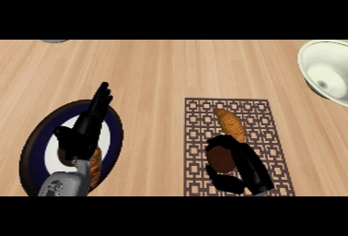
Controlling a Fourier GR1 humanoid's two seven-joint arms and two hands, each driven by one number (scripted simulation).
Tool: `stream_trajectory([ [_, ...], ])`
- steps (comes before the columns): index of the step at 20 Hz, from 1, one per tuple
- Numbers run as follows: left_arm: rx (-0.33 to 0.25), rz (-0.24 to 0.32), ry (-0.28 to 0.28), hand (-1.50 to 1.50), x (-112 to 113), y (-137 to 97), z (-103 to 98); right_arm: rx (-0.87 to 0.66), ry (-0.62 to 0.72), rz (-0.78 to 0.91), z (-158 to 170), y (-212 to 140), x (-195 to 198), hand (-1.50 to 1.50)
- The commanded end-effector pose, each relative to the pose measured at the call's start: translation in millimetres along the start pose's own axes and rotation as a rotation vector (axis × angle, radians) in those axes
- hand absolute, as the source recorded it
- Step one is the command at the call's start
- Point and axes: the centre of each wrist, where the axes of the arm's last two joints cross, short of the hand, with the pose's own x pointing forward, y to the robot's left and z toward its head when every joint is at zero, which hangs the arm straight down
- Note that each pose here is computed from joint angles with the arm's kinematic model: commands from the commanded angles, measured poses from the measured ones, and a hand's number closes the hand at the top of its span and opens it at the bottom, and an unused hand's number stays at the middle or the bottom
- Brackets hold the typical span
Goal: Pick the cupcake from the placemat and place it in the bowl
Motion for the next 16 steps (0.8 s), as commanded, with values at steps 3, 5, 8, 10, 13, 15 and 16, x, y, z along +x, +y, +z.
stream_trajectory([
  [3,-0.018,0.006,-0.001,0.00,29,21,-2,0.066,-0.007,-0.025,-6,31,16,1.50],
  [5,0.010,0.003,-0.012,0.00,9,19,-3,0.070,-0.058,-0.074,17,-9,-9,1.50],
  [8,-0.004,0.000,0.012,0.00,9,3,0,0.045,-0.114,-0.075,14,-93,-24,1.50],
  [10,0.019,0.000,0.013,0.00,4,-3,-5,0.024,-0.153,-0.103,15,-135,-39,1.50],
  [13,0.009,-0.004,-0.002,0.00,18,9,6,-0.038,-0.270,-0.164,26,-138,-33,1.50],
  [15,-0.003,0.004,-0.001,0.00,9,10,13,-0.076,-0.350,-0.162,40,-159,-33,1.50],
  [16,0.015,-0.008,0.002,0.00,2,7,6,-0.119,-0.388,-0.158,45,-175,-27,1.50],
])
